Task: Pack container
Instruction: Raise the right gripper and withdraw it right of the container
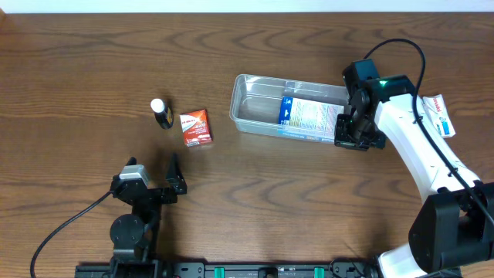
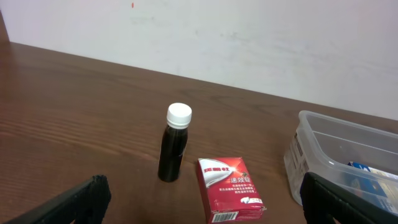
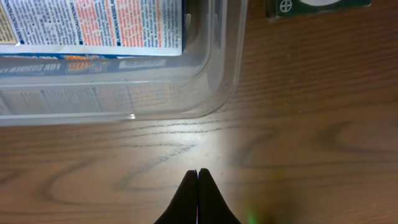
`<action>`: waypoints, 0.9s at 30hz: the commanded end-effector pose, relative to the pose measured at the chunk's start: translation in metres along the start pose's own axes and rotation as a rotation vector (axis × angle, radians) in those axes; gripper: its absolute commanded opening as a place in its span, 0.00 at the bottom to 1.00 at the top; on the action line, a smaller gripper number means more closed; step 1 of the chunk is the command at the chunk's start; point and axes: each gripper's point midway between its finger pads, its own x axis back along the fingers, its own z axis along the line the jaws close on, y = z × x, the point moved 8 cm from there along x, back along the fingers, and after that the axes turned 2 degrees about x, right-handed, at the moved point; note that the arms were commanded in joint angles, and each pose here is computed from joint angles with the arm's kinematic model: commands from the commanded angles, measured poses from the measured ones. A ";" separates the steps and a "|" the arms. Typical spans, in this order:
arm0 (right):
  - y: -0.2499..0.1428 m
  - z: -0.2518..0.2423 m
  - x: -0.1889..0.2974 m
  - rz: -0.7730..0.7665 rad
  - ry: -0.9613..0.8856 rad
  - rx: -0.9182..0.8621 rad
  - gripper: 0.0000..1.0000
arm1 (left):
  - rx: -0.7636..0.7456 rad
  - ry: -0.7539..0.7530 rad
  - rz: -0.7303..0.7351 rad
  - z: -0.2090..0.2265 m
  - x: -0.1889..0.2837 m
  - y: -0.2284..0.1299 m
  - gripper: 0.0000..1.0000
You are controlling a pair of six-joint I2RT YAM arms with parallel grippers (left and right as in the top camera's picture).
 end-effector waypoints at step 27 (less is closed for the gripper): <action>0.003 -0.004 -0.009 -0.025 -0.021 -0.066 0.01 | -0.011 0.014 0.046 0.004 -0.001 -0.013 0.98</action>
